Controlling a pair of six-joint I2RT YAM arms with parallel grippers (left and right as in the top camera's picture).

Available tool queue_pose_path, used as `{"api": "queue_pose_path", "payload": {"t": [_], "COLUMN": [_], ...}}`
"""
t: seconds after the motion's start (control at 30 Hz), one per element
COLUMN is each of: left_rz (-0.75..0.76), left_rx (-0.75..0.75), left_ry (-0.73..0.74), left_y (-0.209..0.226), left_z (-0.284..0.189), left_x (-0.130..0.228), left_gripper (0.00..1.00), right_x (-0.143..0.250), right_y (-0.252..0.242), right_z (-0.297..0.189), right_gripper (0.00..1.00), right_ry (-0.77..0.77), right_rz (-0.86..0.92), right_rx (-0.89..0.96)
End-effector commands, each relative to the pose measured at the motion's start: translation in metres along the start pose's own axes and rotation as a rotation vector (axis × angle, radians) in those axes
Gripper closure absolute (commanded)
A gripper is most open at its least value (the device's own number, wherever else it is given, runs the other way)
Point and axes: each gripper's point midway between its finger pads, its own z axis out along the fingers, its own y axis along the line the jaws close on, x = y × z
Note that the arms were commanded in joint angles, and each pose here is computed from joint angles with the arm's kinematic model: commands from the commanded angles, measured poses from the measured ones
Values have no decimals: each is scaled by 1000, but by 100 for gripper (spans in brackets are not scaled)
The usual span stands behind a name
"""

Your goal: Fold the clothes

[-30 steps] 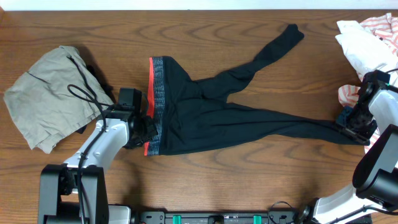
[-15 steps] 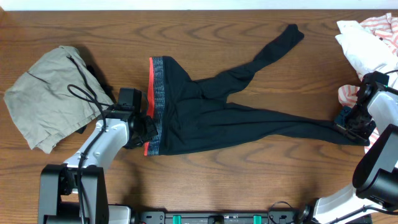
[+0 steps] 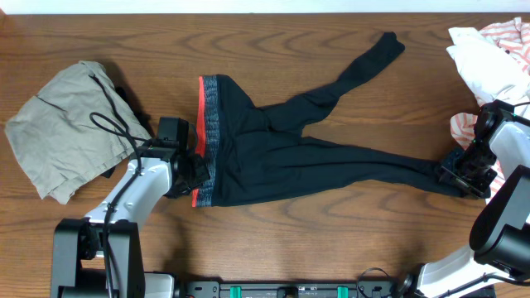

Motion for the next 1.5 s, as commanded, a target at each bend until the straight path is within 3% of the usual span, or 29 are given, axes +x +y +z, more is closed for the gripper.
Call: {"api": "queue_pose_path", "payload": {"t": [0.0, 0.33, 0.43, 0.47, 0.53, 0.57, 0.8, 1.07, 1.17, 1.3, 1.47], "left_rz": [10, 10, 10, 10, 10, 10, 10, 10, 10, 10, 10], "left_rx": [-10, -11, -10, -10, -10, -10, -10, -11, -10, -11, -10], "left_ry": [9, 9, 9, 9, 9, 9, 8, 9, 9, 9, 8], "left_y": [3, 3, 3, 3, 3, 3, 3, 3, 3, 3, 3], "left_z": [2, 2, 2, 2, 2, 2, 2, 2, 2, 2, 2], "left_x": [4, 3, 3, 4, 4, 4, 3, 3, 3, 3, 3], "left_gripper": [94, 94, 94, 94, 94, 94, 94, 94, 94, 94, 94], "right_x": [-1, 13, 15, 14, 12, 10, -24, -77, -80, -75, -62], "right_y": [0, -4, -1, -1, 0, 2, 29, 97, 106, 95, 52], "right_z": [3, 16, 23, 24, 24, 24, -10, -137, -161, -148, -119], "right_gripper": [39, 36, 40, 50, 92, 99, 99, 99, 99, 99, 97], "right_ry": [2, 37, 34, 31, 21, 11, -96, -349, -395, -364, -291], "right_rz": [26, 23, 24, 29, 33, 33, -30, -217, -249, -238, -200], "right_rx": [-8, 4, -8, -11, -17, -21, -166, -471, -473, -404, -162]}}
